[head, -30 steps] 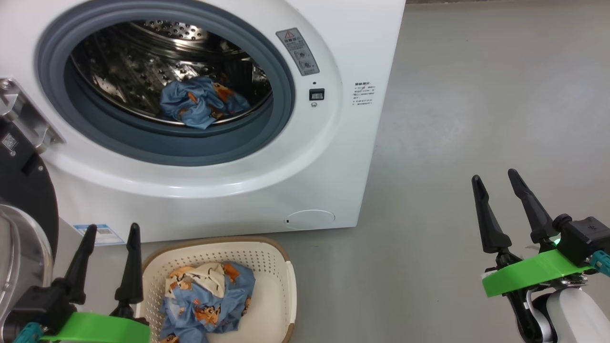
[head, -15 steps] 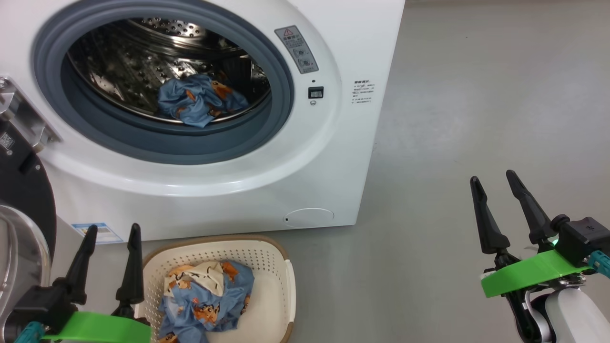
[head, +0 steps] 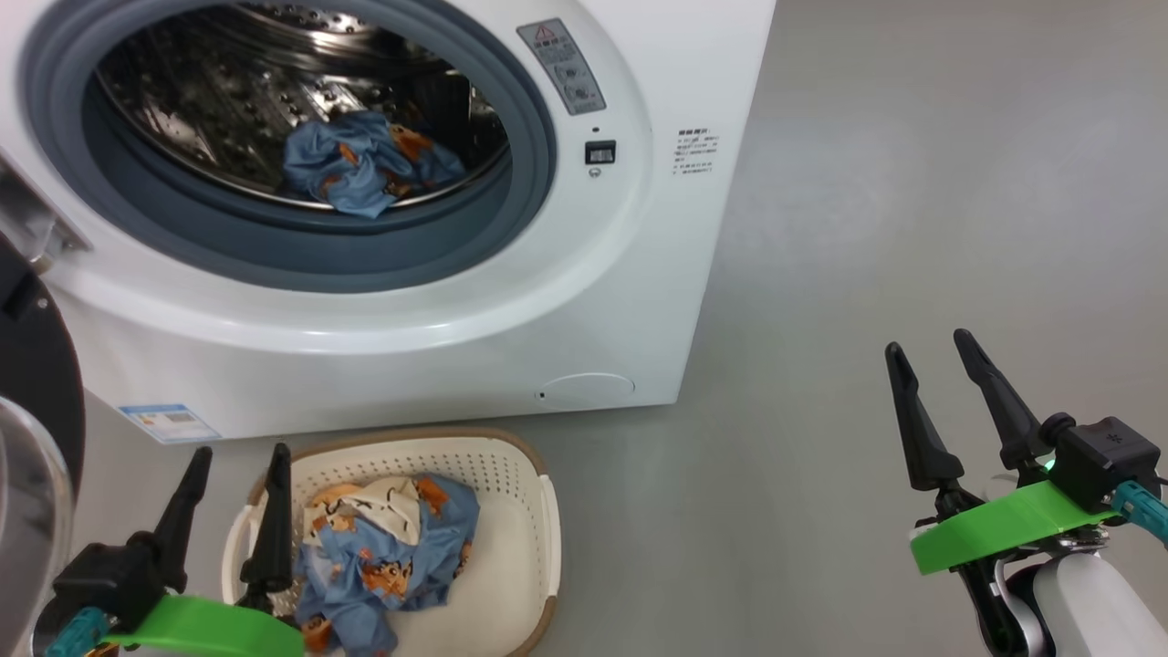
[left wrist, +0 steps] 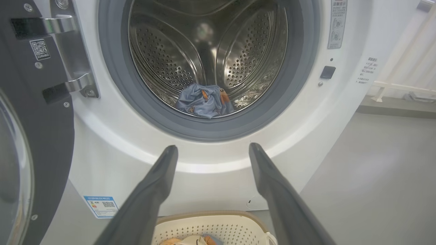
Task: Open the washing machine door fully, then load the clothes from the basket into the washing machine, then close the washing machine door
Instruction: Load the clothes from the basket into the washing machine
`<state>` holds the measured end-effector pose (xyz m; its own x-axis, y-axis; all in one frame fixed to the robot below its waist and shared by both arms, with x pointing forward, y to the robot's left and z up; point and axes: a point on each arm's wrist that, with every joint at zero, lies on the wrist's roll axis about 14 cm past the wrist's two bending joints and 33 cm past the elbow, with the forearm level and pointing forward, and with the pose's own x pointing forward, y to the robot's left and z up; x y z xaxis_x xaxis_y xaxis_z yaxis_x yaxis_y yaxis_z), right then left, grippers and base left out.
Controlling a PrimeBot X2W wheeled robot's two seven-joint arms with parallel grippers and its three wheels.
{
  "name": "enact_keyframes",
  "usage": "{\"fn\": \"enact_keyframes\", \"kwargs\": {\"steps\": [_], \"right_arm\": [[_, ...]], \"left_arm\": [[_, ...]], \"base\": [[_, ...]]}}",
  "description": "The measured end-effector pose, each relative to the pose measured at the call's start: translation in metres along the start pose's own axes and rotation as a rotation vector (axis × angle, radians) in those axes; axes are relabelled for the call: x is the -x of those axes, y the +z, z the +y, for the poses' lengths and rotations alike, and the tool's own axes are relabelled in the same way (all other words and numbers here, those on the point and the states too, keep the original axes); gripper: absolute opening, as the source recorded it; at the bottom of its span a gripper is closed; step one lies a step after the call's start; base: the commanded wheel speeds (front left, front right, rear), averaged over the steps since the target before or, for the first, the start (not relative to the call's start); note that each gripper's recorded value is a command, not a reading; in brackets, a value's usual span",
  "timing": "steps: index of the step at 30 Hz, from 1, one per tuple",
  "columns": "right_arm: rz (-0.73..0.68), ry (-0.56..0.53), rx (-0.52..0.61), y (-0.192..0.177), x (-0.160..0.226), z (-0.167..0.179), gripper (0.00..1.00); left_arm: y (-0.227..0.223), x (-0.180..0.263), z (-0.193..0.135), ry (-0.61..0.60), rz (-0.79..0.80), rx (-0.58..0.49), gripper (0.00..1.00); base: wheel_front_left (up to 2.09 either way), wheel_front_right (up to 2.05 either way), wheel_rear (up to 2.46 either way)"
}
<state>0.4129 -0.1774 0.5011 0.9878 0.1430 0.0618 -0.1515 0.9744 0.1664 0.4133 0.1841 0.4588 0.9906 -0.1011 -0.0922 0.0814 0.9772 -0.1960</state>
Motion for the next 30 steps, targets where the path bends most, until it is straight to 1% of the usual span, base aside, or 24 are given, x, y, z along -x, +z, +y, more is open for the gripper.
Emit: {"fn": "enact_keyframes", "kwargs": {"steps": [6, 13, 14, 15, 16, 24, 26, 27, 28, 30], "right_arm": [[0.032, -0.01, -0.002, -0.013, -0.004, -0.003, 1.0], [0.067, -0.025, -0.024, -0.034, -0.019, -0.003, 1.0], [0.067, -0.025, -0.024, -0.034, -0.019, -0.003, 1.0], [0.087, -0.033, -0.03, -0.043, -0.02, -0.003, 1.0], [0.087, -0.033, -0.03, -0.043, -0.02, -0.003, 1.0], [0.101, -0.05, -0.041, -0.059, -0.04, -0.008, 1.0], [0.121, -0.062, -0.047, -0.069, -0.043, -0.011, 1.0], [0.121, -0.062, -0.047, -0.069, -0.043, -0.011, 1.0], [0.131, -0.07, -0.043, -0.074, -0.044, -0.014, 1.0], [0.139, -0.074, -0.042, -0.078, -0.045, -0.016, 1.0]], "left_arm": [[-0.015, -0.013, -0.002, -0.017, 0.042, 0.005, 1.0], [-0.058, -0.03, 0.004, -0.036, 0.171, -0.01, 1.0], [-0.058, -0.03, 0.004, -0.036, 0.171, -0.01, 1.0], [-0.073, -0.033, 0.004, -0.041, 0.217, -0.008, 1.0], [-0.073, -0.033, 0.004, -0.041, 0.217, -0.008, 1.0], [-0.127, -0.052, -0.001, -0.076, 0.376, 0.003, 1.0], [-0.146, -0.059, 0.003, -0.085, 0.43, -0.004, 1.0], [-0.146, -0.059, 0.003, -0.085, 0.43, -0.004, 1.0], [-0.159, -0.062, 0.005, -0.085, 0.466, -0.006, 1.0], [-0.167, -0.063, 0.005, -0.086, 0.487, -0.008, 1.0]], "base": [[0.0, 0.0, 0.0], [0.0, 0.0, 0.0], [0.0, 0.0, 0.0], [0.0, 0.0, 0.0], [0.0, 0.0, 0.0], [0.0, 0.0, 0.0], [0.0, 0.0, 0.0], [0.0, 0.0, 0.0], [0.0, 0.0, 0.0], [0.0, 0.0, 0.0]]}}
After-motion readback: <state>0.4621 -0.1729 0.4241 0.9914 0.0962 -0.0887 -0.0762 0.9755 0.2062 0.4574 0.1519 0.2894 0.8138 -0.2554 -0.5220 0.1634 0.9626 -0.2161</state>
